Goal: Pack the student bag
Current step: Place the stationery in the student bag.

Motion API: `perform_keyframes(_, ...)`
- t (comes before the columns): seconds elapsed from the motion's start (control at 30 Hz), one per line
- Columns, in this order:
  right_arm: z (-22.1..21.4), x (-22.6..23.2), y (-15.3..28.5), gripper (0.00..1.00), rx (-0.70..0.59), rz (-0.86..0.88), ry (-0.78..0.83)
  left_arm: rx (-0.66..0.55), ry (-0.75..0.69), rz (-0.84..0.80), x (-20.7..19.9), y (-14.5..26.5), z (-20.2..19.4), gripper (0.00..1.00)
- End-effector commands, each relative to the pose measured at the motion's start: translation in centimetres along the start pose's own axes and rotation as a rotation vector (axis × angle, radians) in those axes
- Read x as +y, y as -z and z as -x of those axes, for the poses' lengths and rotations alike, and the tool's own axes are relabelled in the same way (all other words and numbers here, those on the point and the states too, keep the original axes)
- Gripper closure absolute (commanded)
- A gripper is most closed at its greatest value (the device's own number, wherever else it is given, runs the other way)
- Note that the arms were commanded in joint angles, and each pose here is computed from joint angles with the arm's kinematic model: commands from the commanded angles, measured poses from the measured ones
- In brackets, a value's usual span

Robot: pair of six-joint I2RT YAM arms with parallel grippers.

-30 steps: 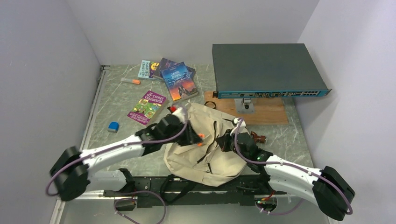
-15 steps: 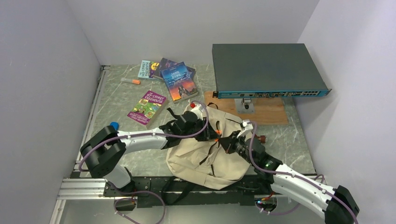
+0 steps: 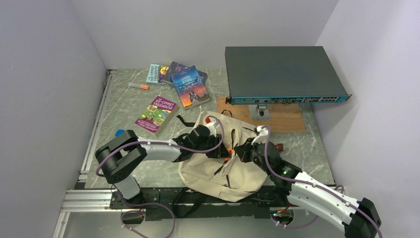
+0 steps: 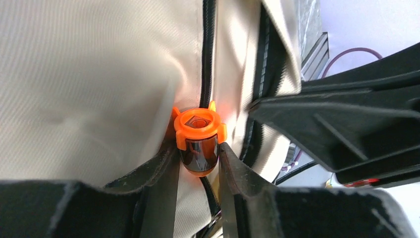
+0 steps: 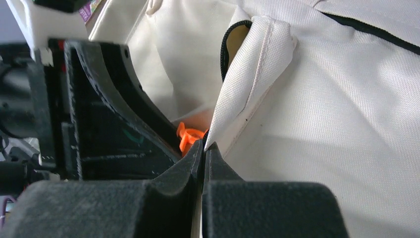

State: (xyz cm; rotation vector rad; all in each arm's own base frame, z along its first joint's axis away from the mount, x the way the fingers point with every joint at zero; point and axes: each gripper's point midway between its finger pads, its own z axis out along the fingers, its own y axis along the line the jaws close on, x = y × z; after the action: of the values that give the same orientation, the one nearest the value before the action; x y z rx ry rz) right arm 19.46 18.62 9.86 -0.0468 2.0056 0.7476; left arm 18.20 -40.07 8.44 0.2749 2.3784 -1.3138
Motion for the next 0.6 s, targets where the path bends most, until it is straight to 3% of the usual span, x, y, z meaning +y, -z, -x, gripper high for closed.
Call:
perform_keyframes(0.0, 4.1, 0.4, 0.3, 1.00, -0.079, -0.084, -0.022, -0.014, -0.054, -0.045, -0.9, 0.8, -0.4, 0.77)
perform_keyframes(0.2, 1.5, -2.6, 0.2, 1.00, 0.011, -0.228, -0.021, -0.027, -0.106, -0.024, -2.1, 0.9, 1.2, 0.77)
perform_keyframes(0.4, 1.1, 0.0, 0.2, 1.00, 0.005, -0.050, -0.006, -0.065, -0.156, -0.040, -4.3, -1.0, 4.3, 0.77)
perform_keyframes(0.57, 2.2, 1.2, 0.8, 1.00, -0.030, 0.003, -0.010, -0.105, -0.191, 0.009, -3.9, -2.6, 6.7, 0.76)
